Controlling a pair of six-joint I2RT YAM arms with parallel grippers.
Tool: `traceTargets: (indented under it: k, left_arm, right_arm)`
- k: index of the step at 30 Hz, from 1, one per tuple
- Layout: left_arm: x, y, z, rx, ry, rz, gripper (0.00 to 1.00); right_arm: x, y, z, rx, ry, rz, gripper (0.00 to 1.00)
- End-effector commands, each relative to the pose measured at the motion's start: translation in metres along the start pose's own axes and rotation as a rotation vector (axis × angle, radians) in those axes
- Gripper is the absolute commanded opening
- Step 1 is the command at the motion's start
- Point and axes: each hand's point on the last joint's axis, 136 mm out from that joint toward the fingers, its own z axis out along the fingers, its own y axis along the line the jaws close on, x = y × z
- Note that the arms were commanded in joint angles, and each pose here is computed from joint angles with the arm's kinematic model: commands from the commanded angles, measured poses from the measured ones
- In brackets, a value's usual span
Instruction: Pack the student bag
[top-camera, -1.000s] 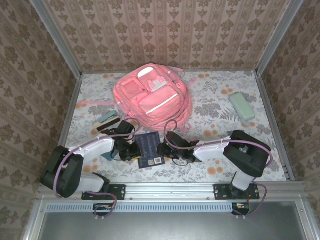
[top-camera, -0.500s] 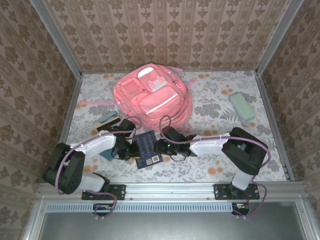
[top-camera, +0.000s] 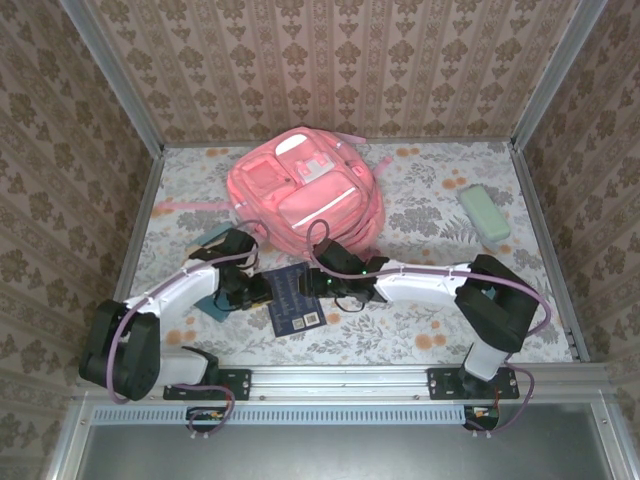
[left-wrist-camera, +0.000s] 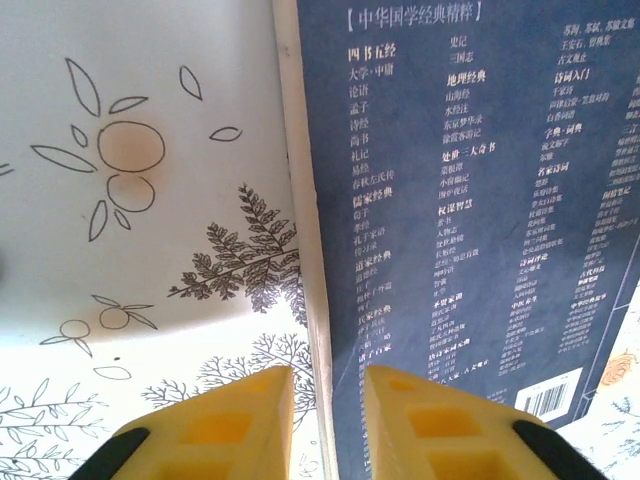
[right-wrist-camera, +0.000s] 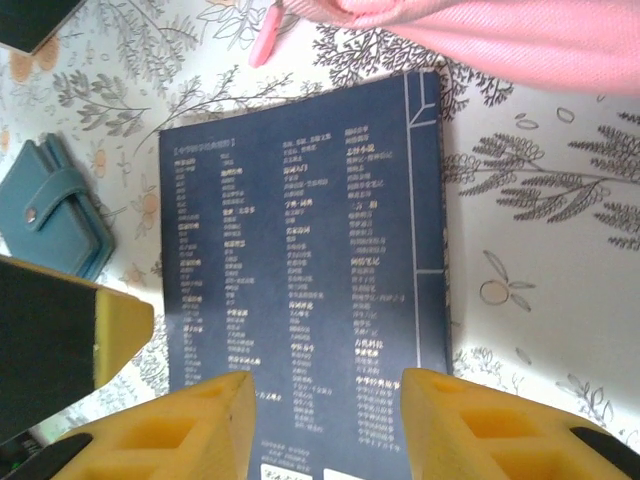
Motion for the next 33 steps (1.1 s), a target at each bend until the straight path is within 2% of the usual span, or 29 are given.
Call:
traceTargets:
  k: [1,11,14,19,24,33]
  left_arm:
    - [0.004,0.005,0.009,-0.009,0.035,-0.002,0.24]
    - [0.020,0.020,0.029,-0.076,0.103,-0.018,0.16]
    - [0.022,0.023,0.036,-0.088,0.123,-0.023,0.11]
    - [0.026,0.020,0.040,-0.092,0.130,0.005,0.10]
    - [0.025,0.020,0.039,-0.096,0.129,0.010,0.10]
    - [0.024,0.021,0.035,-0.111,0.119,0.023,0.10]
  right_arm:
    - [0.000,-0.020,0.010,0.086,0.027,-0.029,0.44]
    - [0.031,-0.021,0.041,0.063,0.155,-0.002,0.45]
    - [0.035,0.000,0.043,-0.042,0.188,0.030,0.44]
    - [0.023,0.056,0.025,-0.327,0.175,0.078,0.43]
    - [0.009,0.086,0.002,-0.523,0.156,0.115,0.39]
    - [0.007,0.104,-0.017,-0.648,0.191,0.108,0.34]
